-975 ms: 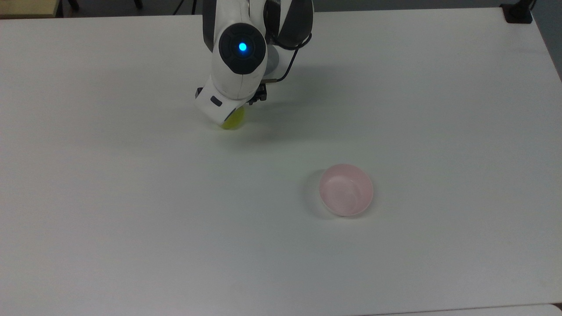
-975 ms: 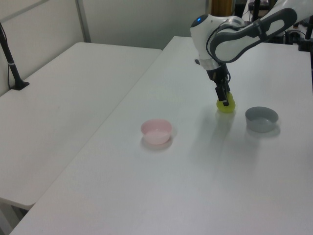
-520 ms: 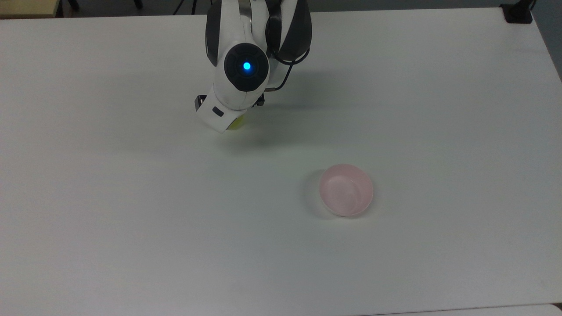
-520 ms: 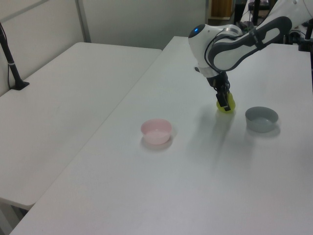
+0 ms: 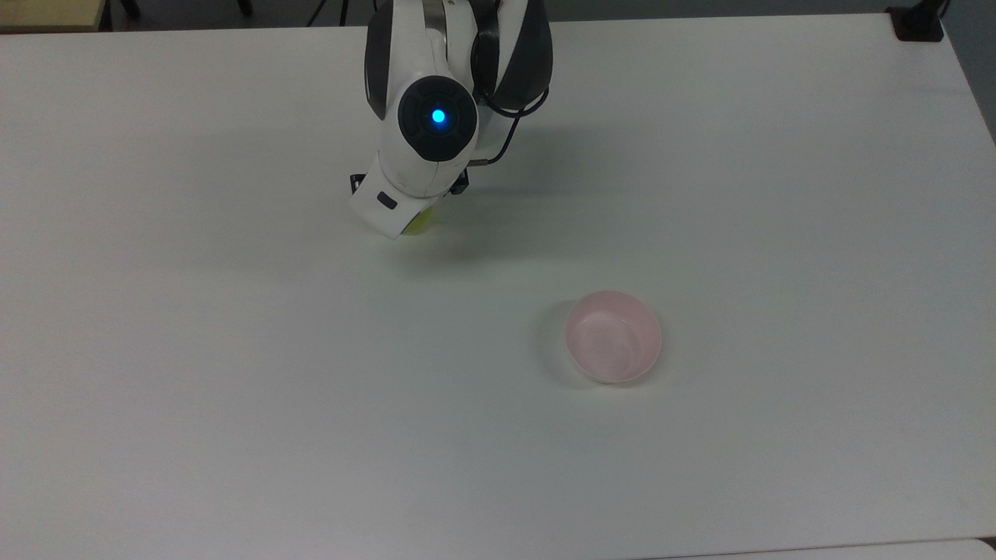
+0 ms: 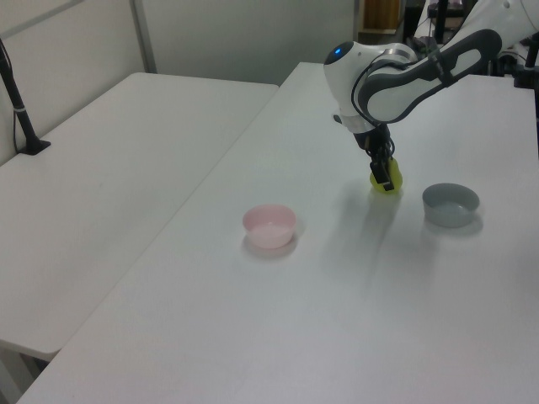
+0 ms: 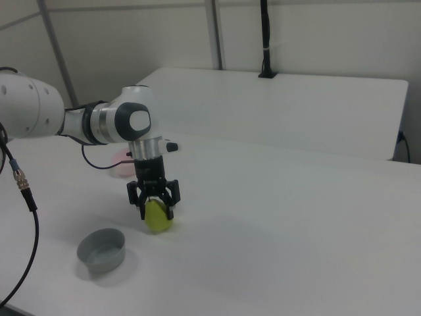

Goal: Place the pear in the bowl
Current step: 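Lift the grasped pear up off the table, then carry the pear over the pink bowl and lower it in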

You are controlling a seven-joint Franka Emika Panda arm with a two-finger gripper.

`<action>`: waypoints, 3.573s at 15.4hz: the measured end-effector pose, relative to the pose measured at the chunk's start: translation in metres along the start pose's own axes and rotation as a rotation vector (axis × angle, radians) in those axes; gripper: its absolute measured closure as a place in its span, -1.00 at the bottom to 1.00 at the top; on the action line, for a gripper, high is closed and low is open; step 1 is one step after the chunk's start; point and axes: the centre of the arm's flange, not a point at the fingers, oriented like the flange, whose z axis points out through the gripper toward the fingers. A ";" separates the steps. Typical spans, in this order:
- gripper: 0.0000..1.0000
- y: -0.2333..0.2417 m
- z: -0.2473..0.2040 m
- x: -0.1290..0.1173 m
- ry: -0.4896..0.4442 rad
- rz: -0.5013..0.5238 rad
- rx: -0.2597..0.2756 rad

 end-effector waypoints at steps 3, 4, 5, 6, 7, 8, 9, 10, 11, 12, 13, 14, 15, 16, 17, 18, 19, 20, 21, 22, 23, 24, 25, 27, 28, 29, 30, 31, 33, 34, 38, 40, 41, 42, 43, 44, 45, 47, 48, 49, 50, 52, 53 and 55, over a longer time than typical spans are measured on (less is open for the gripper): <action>-0.65 0.002 -0.007 -0.001 0.012 0.000 -0.001; -0.65 0.004 -0.015 -0.004 0.019 -0.002 -0.001; -0.65 0.007 -0.027 -0.008 0.022 -0.004 0.000; -0.65 0.011 -0.044 -0.015 0.027 -0.009 0.001; -0.65 0.016 -0.064 -0.024 0.037 -0.011 0.003; -0.65 0.021 -0.085 -0.033 0.053 -0.010 0.003; -0.65 0.026 -0.105 -0.044 0.071 -0.006 0.004; -0.65 0.029 -0.122 -0.055 0.088 0.000 0.005; -0.65 0.032 -0.136 -0.065 0.103 0.005 0.006; -0.65 0.034 -0.146 -0.072 0.116 0.009 0.007; -0.65 0.036 -0.152 -0.076 0.126 0.012 0.007; -0.65 0.037 -0.154 -0.078 0.131 0.014 0.006; -0.65 0.038 -0.155 -0.078 0.133 0.016 0.006; -0.65 0.038 -0.155 -0.077 0.133 0.017 0.008; -0.65 0.038 -0.154 -0.075 0.141 0.018 0.021; -0.65 0.036 -0.156 -0.071 0.167 0.020 0.046; -0.65 0.033 -0.157 -0.065 0.197 0.022 0.070; -0.65 0.031 -0.158 -0.058 0.227 0.030 0.091; -0.65 0.028 -0.157 -0.051 0.253 0.045 0.102; -0.65 0.025 -0.158 -0.041 0.287 0.071 0.110; -0.65 0.021 -0.157 -0.029 0.326 0.100 0.119; -0.65 0.015 -0.157 -0.017 0.363 0.126 0.128; -0.65 0.005 -0.156 -0.004 0.394 0.149 0.134; -0.65 -0.021 -0.152 0.021 0.436 0.192 0.141; -0.65 -0.036 -0.149 0.032 0.453 0.210 0.145; -0.65 -0.051 -0.148 0.041 0.473 0.228 0.150; -0.65 -0.065 -0.148 0.049 0.495 0.249 0.158; -0.65 -0.078 -0.149 0.056 0.517 0.267 0.166; -0.65 -0.101 -0.153 0.066 0.553 0.289 0.180; -0.65 -0.112 -0.154 0.070 0.571 0.297 0.187; -0.65 -0.144 -0.153 0.081 0.621 0.312 0.210; -0.65 -0.154 -0.149 0.084 0.629 0.318 0.216; -0.65 -0.158 -0.147 0.086 0.627 0.319 0.217; -0.65 -0.161 -0.143 0.088 0.623 0.317 0.216; -0.65 -0.165 -0.138 0.090 0.616 0.315 0.214; -0.65 -0.168 -0.132 0.093 0.609 0.312 0.211; -0.64 -0.171 -0.126 0.095 0.601 0.309 0.208; -0.63 -0.175 -0.114 0.101 0.585 0.306 0.202; -0.63 -0.177 -0.109 0.103 0.579 0.304 0.200; -0.63 -0.180 -0.104 0.105 0.577 0.300 0.198; -0.63 -0.184 -0.102 0.106 0.580 0.296 0.198; -0.63 -0.189 -0.102 0.107 0.590 0.289 0.200; -0.63 -0.191 -0.101 0.108 0.589 0.287 0.200; -0.63 -0.194 -0.097 0.109 0.584 0.284 0.197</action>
